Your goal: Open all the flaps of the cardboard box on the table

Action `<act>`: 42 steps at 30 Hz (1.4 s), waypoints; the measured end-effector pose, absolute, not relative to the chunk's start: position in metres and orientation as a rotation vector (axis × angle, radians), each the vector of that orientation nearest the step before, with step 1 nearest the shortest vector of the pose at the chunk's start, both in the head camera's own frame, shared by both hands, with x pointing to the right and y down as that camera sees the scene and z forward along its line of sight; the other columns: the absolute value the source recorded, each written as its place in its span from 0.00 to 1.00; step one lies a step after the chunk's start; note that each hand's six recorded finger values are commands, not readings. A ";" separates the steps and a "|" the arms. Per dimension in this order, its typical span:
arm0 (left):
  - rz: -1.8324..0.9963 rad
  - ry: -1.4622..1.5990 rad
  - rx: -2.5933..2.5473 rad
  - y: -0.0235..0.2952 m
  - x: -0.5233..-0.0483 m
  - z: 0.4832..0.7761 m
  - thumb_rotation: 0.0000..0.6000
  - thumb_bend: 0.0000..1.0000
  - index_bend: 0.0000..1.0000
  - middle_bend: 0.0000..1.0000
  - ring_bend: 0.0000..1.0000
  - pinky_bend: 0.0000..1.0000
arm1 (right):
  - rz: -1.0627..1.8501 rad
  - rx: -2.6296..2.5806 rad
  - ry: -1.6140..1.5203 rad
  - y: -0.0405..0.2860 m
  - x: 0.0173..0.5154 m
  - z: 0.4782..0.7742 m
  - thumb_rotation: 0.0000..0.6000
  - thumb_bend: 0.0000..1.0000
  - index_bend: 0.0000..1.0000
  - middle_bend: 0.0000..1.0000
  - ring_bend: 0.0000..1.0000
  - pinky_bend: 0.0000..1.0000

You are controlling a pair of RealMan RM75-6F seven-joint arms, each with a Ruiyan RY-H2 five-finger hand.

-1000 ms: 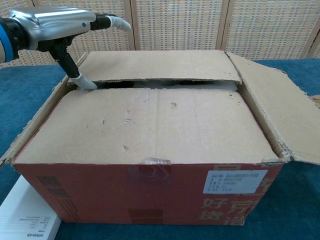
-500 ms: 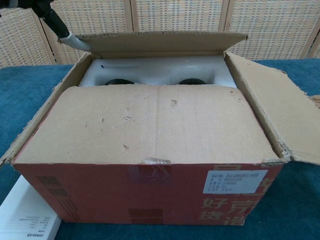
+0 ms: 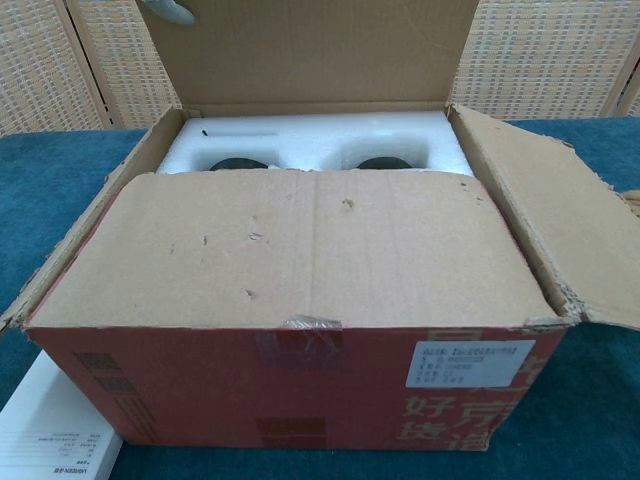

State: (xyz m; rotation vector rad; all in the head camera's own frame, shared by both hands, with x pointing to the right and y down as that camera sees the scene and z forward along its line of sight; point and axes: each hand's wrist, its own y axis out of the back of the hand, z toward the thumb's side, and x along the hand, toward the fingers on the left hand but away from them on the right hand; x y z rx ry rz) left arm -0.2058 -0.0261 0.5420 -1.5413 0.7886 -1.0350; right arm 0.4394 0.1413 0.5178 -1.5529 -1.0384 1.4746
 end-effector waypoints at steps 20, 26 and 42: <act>-1.107 0.675 -1.242 -0.067 -0.197 0.567 1.00 0.08 0.00 0.00 0.00 0.00 | 1.439 -1.537 -1.074 0.137 0.435 0.517 1.00 0.72 0.00 0.00 0.00 0.00; -1.174 0.632 -1.205 -0.073 -0.201 0.578 1.00 0.08 0.00 0.00 0.00 0.00 | 1.437 -1.538 -1.094 0.138 0.436 0.518 1.00 0.72 0.00 0.00 0.00 0.00; -1.154 0.731 -1.588 -0.050 -0.193 0.567 1.00 0.21 0.03 0.00 0.00 0.00 | 1.442 -1.546 -1.090 0.141 0.436 0.520 1.00 0.72 0.00 0.00 0.00 0.00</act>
